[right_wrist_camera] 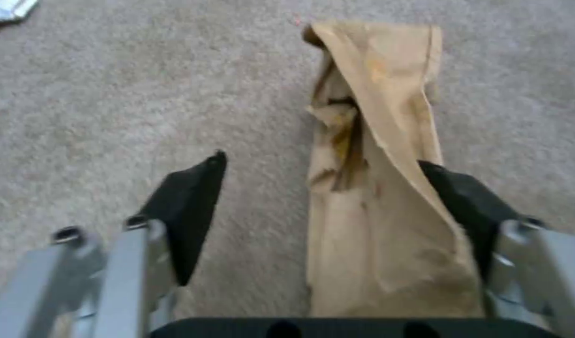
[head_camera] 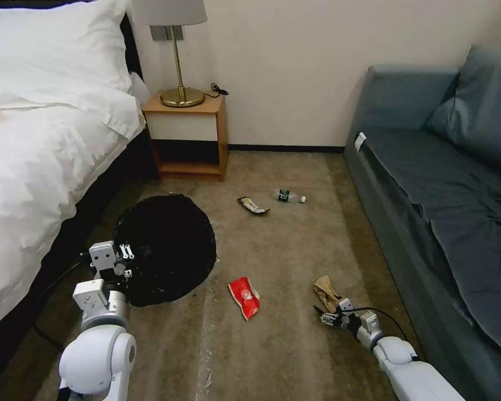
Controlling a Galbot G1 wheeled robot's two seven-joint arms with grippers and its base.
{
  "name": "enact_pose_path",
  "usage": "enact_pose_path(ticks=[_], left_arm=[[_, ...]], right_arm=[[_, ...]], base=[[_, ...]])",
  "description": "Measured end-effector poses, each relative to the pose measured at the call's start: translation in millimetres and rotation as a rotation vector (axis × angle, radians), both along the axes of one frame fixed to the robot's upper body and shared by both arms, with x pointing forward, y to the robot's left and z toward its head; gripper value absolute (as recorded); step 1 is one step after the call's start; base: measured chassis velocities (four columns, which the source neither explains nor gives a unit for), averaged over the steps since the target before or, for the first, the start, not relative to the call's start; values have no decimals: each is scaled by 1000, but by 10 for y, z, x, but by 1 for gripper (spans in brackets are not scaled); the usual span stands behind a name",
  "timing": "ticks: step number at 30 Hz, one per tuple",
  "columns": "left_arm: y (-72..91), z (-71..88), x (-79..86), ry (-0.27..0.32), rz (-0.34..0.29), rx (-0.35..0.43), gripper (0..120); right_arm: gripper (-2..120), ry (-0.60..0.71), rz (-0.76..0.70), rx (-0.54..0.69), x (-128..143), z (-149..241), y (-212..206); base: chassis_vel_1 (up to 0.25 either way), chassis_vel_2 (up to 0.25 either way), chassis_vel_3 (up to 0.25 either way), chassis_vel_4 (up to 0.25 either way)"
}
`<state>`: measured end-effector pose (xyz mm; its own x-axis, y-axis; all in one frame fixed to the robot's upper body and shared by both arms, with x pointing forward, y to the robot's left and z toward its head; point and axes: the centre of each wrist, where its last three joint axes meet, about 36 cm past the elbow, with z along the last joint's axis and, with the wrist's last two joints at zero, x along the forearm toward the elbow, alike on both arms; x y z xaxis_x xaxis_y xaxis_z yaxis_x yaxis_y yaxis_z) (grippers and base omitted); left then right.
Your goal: Pick up the trash bin, then pick up the garbage on the floor and place it into the trash bin.
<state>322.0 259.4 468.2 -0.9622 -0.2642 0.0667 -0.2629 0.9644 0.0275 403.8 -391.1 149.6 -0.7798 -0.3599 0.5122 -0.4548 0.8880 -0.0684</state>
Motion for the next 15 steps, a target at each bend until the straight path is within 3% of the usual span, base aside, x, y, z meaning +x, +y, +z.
enact_pose_path(ticks=[5, 7, 15], left_arm=[[4, 19, -3, -6, -2, 0, 5], [3, 25, 3, -9, -2, 0, 5], [5, 6, 21, -5, -4, -3, 5]], right_arm=[[54, -7, -16, -5, -42, 0, -52], [42, -12, -23, -5, -67, 4, -77], [19, -16, -26, 2, -90, -15, -47]], base=[[0, 0, 0, 0], [0, 0, 0, 0], [0, 0, 0, 0]])
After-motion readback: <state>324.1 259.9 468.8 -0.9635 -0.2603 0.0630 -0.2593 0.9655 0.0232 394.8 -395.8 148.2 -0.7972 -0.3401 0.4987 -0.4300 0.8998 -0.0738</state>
